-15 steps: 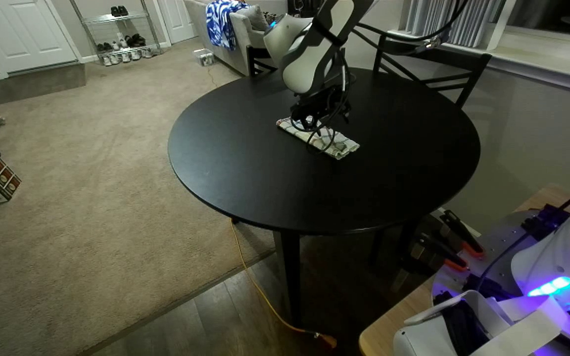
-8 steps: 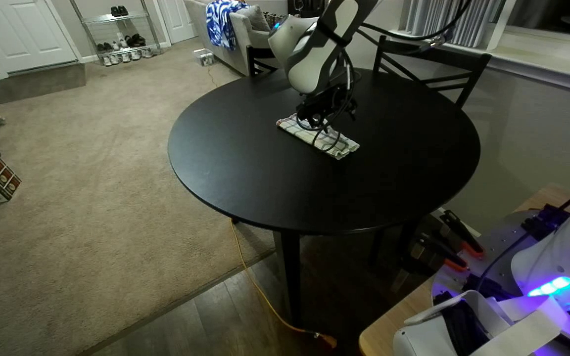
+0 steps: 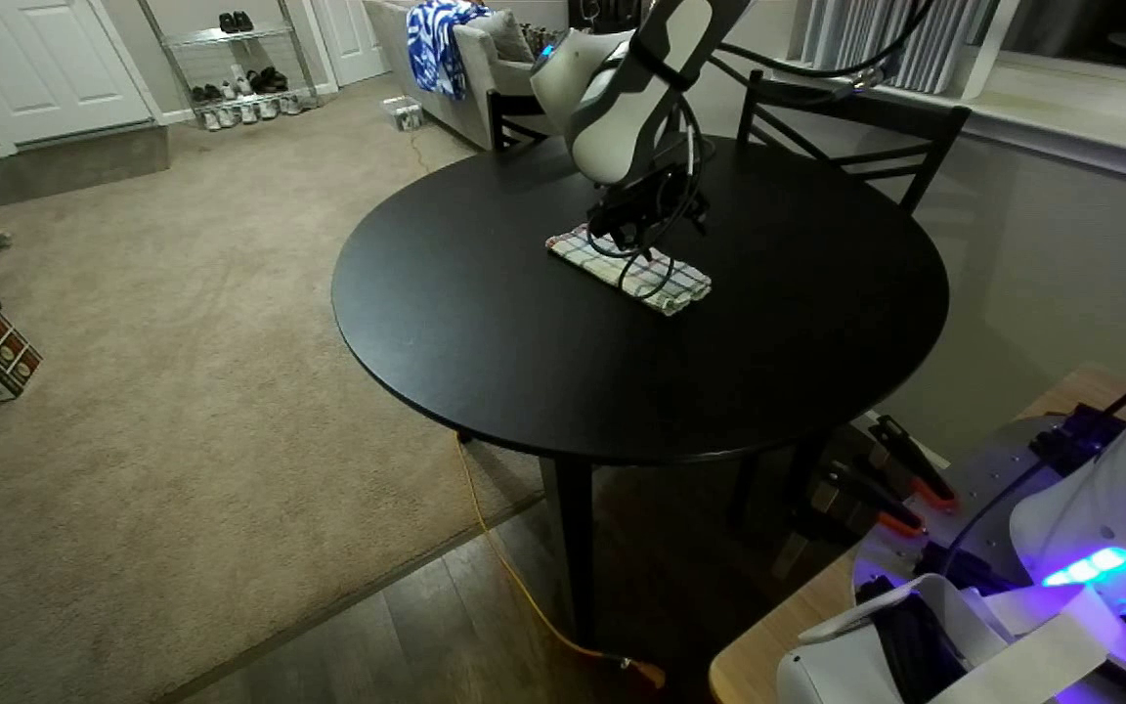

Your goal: Fold the towel on the table

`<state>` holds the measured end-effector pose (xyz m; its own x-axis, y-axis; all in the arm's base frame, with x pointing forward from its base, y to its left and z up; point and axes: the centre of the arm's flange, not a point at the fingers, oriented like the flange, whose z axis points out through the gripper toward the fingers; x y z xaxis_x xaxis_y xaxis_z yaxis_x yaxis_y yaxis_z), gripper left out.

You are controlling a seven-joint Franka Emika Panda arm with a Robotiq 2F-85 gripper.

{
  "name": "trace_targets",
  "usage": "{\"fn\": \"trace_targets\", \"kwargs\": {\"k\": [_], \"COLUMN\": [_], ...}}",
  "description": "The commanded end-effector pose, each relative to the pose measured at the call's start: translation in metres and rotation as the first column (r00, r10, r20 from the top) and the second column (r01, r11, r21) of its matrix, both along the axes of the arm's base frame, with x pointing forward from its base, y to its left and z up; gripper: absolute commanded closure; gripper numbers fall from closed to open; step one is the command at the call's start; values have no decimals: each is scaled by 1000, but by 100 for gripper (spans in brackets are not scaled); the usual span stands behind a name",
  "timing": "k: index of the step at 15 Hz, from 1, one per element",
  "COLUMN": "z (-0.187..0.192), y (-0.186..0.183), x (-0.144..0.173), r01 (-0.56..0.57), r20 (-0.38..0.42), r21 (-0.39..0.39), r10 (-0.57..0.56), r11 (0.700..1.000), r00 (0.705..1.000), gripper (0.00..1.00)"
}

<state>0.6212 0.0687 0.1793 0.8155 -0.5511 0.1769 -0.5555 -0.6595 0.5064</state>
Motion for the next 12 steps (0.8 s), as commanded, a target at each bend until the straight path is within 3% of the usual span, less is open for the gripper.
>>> {"fn": "trace_targets", "kwargs": {"k": [1, 12], "z": [15, 51], "y": [6, 44], "x": [-22, -86], "r01": [-22, -189], "r20": [-2, -13], "r21": [33, 168], "r10": [22, 194], "r11": [999, 967], "r00": [1000, 981], "gripper": [0, 0]}}
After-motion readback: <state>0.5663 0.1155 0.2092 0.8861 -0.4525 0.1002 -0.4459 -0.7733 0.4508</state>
